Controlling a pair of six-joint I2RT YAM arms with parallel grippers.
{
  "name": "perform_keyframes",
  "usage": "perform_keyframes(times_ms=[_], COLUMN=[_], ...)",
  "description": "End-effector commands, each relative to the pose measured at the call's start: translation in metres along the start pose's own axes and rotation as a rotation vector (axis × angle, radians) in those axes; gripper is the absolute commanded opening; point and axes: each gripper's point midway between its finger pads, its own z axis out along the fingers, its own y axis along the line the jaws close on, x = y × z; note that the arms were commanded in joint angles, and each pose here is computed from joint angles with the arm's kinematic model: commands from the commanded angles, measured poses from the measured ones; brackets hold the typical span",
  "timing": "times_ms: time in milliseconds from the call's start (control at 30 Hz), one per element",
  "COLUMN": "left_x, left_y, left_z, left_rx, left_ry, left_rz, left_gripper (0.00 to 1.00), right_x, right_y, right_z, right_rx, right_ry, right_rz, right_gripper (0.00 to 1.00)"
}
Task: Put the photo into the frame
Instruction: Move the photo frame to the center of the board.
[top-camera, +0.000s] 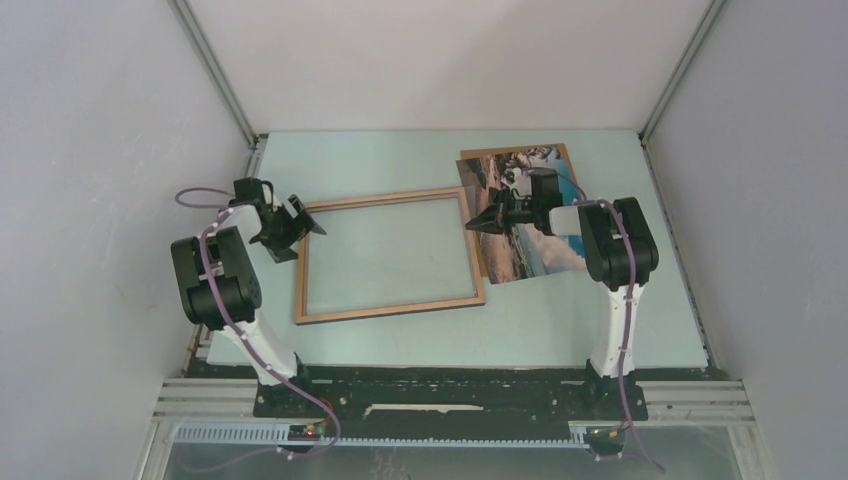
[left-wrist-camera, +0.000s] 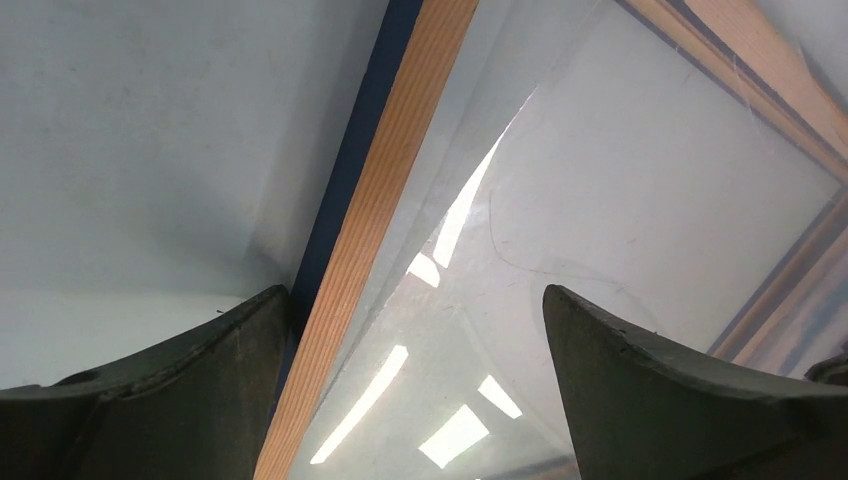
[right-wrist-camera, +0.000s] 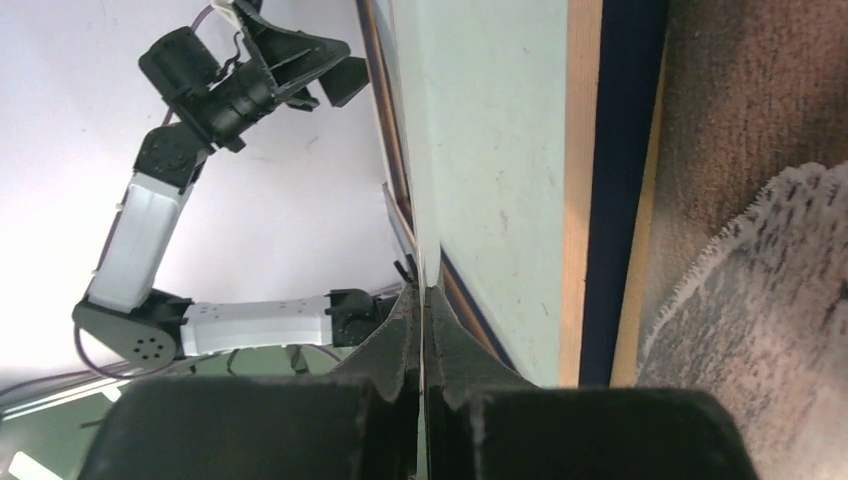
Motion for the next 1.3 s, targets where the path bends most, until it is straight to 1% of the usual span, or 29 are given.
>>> perform_keyframes(times_ms=[0, 200, 267, 300, 367, 433, 533, 600, 767, 867, 933, 1067, 1200, 1267], left_x=[0.001, -0.001, 0.000, 0.001, 0.003, 0.006, 0.007, 0.008, 0.008, 0.008, 0.008, 0.009, 0.009, 0.009], left_y=[-0.020, -0.023, -0.026, -0.028, -0.032, -0.035, -0.037, -0.038, -0.042, -0.043, -0.044, -0.046, -0.049, -0.049], left_z=[-0.009, -0.009, -0.008, -0.007, -0.006, -0.004, -0.002, -0.003, -0.004, -0.004, -0.005, -0.006, -0.006, -0.006], left_rx=[0.074, 0.090, 0.107, 0.113, 0.124, 0.135, 0.144, 0.147, 0.163, 0.174, 0.178, 0.183, 0.188, 0.189], left_ry=[-0.016, -0.016, -0.009, -0.008, -0.003, 0.006, 0.014, 0.014, 0.012, 0.012, 0.012, 0.009, 0.010, 0.010], left_rz=[0.034, 0.048, 0.047, 0.047, 0.048, 0.047, 0.043, 0.039, 0.035, 0.033, 0.034, 0.039, 0.041, 0.041], left_gripper=[0.96, 0.97, 0.97, 0.97, 0.97, 0.97, 0.97, 0.97, 0.97, 0.97, 0.97, 0.97, 0.97, 0.97], right_x=[-0.003, 0.001, -0.001, -0.003, -0.004, -0.003, -0.002, 0.000, -0.002, -0.004, -0.005, -0.006, -0.003, 0.001], right_y=[0.023, 0.027, 0.023, 0.019, 0.014, 0.016, 0.019, 0.018, 0.021, 0.019, 0.018, 0.014, 0.011, 0.013], right_z=[-0.003, -0.002, -0.002, -0.002, 0.000, 0.002, 0.006, 0.008, 0.015, 0.025, 0.031, 0.036, 0.036, 0.037], right_rx=[-0.089, -0.131, -0.109, -0.077, -0.001, 0.040, 0.092, 0.136, 0.120, 0.119, 0.110, 0.095, 0.097, 0.075], right_ry=[0.055, 0.102, 0.083, 0.057, 0.025, 0.002, -0.059, -0.106, -0.213, -0.240, -0.245, -0.202, -0.152, -0.101], right_rz=[0.001, 0.000, -0.025, -0.038, -0.065, -0.077, -0.086, -0.089, -0.101, -0.122, -0.137, -0.146, -0.166, -0.142], right_gripper=[0.00, 0.00, 0.00, 0.02, 0.18, 0.26, 0.31, 0.37, 0.39, 0.38, 0.35, 0.20, 0.00, 0.00])
